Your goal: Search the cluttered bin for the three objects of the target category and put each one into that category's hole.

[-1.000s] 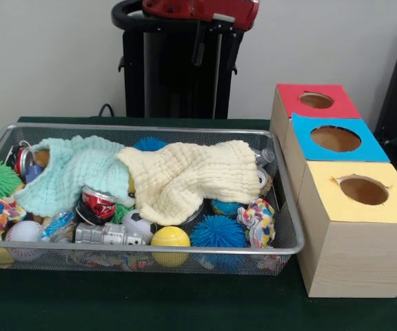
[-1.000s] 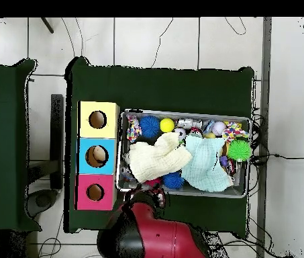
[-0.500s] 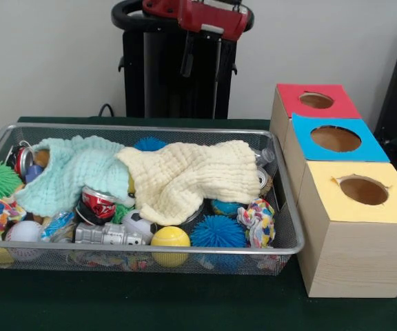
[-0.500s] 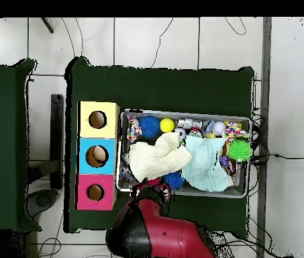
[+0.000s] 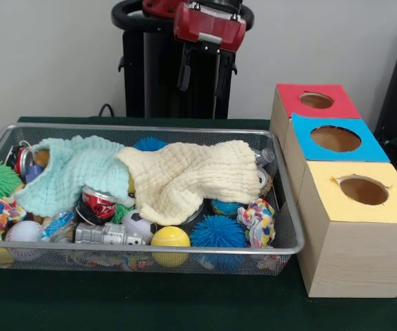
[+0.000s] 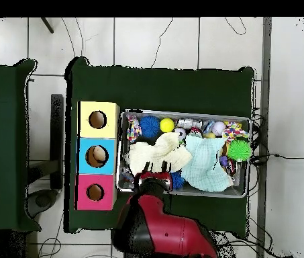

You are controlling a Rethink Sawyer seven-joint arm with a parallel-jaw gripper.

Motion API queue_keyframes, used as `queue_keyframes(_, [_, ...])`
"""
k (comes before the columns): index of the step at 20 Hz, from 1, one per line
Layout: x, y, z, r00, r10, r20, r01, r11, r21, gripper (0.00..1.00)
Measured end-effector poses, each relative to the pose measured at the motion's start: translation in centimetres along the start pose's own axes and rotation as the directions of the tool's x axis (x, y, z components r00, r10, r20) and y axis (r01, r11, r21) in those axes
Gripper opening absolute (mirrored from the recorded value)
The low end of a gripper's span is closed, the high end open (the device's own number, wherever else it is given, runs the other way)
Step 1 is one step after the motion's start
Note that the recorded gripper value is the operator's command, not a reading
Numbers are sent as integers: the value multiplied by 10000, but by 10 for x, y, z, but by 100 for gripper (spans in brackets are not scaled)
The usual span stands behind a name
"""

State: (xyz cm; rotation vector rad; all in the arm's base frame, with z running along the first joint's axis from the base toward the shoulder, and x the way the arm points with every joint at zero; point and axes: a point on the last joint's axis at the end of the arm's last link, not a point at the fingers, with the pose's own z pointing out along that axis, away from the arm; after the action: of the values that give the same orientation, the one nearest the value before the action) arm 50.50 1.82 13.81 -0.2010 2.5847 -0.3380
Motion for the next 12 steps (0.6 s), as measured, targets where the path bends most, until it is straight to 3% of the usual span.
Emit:
queue_keyframes(6, [4, 0, 11, 9990, 27, 447, -30, 10000, 70, 100])
queue_keyframes(12, [23, 4, 25, 10000, 25, 60, -25, 10000, -41, 100])
